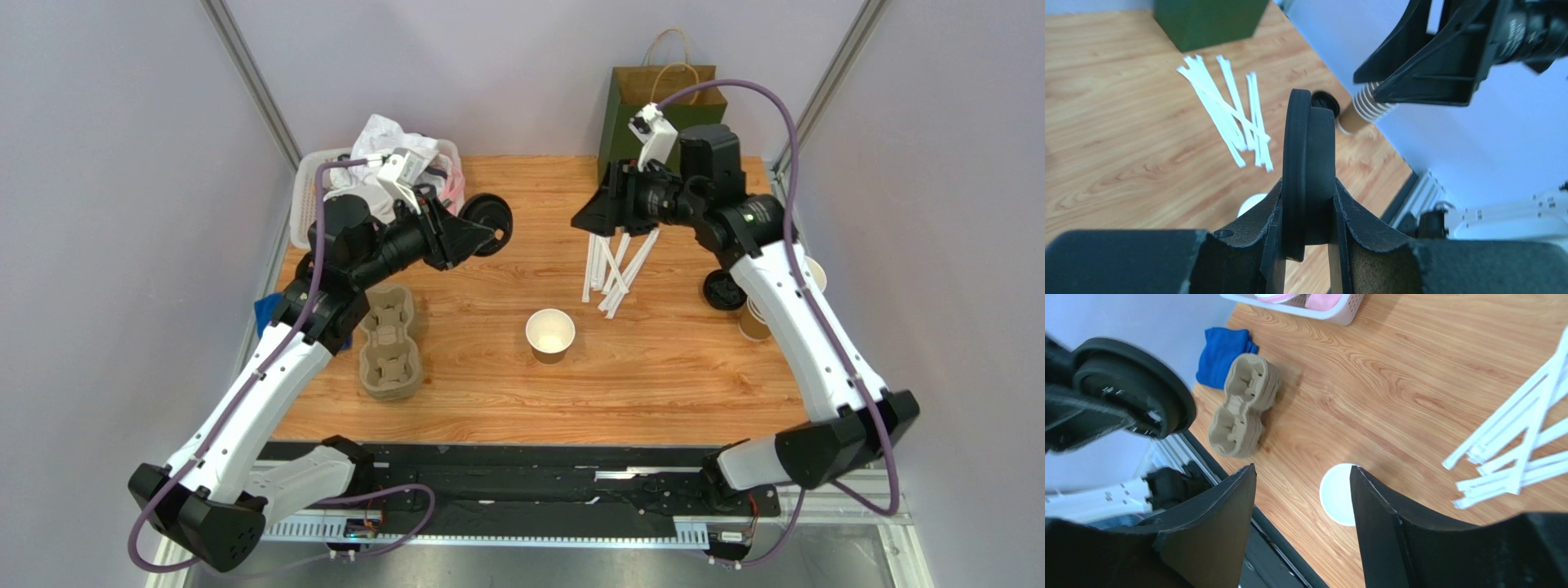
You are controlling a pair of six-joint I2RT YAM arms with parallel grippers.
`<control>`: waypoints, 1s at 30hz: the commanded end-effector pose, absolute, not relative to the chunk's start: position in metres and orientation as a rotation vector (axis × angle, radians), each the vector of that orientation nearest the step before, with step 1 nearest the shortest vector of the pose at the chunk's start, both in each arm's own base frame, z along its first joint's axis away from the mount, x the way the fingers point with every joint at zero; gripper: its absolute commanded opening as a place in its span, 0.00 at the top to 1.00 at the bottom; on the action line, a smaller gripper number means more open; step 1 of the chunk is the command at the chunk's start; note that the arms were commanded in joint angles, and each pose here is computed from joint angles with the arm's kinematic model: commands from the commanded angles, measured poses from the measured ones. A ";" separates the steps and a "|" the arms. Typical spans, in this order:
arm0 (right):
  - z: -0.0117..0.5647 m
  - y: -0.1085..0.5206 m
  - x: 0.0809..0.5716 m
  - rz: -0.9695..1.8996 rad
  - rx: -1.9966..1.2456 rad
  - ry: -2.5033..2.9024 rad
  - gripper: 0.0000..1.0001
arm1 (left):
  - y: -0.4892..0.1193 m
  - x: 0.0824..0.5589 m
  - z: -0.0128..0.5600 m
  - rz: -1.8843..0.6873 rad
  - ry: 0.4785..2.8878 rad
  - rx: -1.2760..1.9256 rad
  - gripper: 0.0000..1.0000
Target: Pack the takeout coffee
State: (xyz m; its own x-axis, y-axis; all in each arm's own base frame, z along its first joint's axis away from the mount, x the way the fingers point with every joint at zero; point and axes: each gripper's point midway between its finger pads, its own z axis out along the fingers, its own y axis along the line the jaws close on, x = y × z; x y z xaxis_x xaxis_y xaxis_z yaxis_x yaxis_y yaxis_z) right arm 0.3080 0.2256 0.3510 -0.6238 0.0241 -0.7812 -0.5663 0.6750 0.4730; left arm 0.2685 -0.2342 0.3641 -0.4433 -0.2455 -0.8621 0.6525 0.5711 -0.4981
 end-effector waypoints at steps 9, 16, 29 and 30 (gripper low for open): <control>0.399 0.289 0.343 1.196 -0.174 1.952 0.52 | -0.214 0.314 0.400 -0.945 1.656 0.073 1.00; 0.398 0.310 0.336 1.258 -0.160 1.972 0.60 | -0.213 0.320 0.402 -0.936 1.642 0.056 1.00; 0.399 0.351 0.325 1.305 -0.239 1.984 0.65 | -0.217 0.321 0.401 -0.953 1.640 0.060 1.00; 0.399 0.353 0.325 1.306 -0.241 1.982 0.66 | -0.217 0.321 0.401 -0.958 1.643 0.056 1.00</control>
